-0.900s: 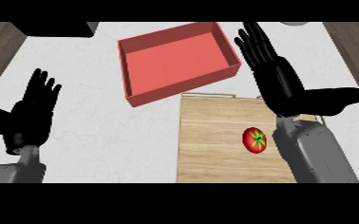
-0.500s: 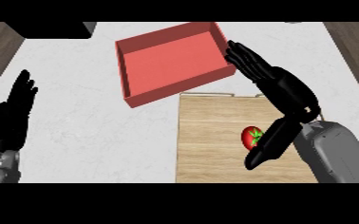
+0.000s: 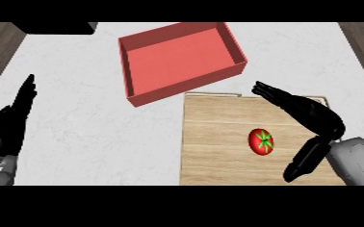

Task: Pick the tomato from the tray and place it in the cardboard box

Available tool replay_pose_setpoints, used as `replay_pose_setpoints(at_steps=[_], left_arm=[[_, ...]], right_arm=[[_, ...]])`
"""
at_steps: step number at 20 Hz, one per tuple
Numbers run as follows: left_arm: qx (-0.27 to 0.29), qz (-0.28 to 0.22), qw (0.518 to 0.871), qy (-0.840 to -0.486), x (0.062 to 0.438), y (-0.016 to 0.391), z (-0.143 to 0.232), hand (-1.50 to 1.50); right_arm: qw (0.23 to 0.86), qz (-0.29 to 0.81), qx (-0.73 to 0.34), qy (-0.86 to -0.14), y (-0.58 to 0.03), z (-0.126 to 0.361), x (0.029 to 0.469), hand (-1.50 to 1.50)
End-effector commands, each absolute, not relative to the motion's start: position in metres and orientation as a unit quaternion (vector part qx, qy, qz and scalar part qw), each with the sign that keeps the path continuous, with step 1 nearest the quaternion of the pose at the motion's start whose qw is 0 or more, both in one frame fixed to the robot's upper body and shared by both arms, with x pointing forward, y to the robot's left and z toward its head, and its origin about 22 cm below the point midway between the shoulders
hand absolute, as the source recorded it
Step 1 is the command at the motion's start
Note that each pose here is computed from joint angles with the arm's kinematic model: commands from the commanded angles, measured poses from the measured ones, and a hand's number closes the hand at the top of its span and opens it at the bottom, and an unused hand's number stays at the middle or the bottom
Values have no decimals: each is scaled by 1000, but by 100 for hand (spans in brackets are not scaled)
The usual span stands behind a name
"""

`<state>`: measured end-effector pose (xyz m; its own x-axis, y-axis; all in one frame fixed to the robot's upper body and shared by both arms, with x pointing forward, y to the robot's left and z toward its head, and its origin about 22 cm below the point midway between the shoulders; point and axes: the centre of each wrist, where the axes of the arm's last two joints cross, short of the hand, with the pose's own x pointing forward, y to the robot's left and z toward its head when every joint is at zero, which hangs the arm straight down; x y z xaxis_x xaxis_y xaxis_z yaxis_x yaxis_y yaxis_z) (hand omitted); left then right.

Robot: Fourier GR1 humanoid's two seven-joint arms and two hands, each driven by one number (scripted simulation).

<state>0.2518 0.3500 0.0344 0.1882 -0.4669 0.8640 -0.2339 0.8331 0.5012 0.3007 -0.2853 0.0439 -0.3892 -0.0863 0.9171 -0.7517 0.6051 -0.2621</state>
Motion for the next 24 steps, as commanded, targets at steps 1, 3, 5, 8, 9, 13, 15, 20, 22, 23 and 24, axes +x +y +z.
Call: replay_pose_setpoints(at_steps=[1,3,5,8,9,13,15,20,22,23,24], left_arm=[[287,-98,716,-629,255,353,33,0],[286,-99,718,-627,256,351,31,0],[277,-103,714,-634,256,343,24,0],[273,-112,721,-627,256,346,17,0],[284,-113,715,-629,266,348,24,0],[283,-107,717,-628,264,342,18,0],[282,-105,720,-625,276,352,35,0],[283,-110,718,-627,272,341,20,0],[284,-99,720,-625,289,351,29,0],[298,-97,718,-621,274,361,20,0],[291,-98,722,-620,264,356,5,0]], right_arm=[[417,362,320,-770,-328,43,308,-150],[385,412,276,-778,-319,43,310,-150],[370,482,205,-767,-328,68,325,-150],[347,564,171,-730,-333,82,332,-150],[336,575,173,-726,-326,73,335,-150],[308,660,150,-668,-321,74,339,-150],[283,694,125,-650,-315,79,346,-150],[282,737,123,-602,-285,71,371,-150],[272,745,129,-596,-280,56,366,-150],[275,751,123,-587,-276,57,361,-150],[272,753,110,-590,-277,52,359,-150]])
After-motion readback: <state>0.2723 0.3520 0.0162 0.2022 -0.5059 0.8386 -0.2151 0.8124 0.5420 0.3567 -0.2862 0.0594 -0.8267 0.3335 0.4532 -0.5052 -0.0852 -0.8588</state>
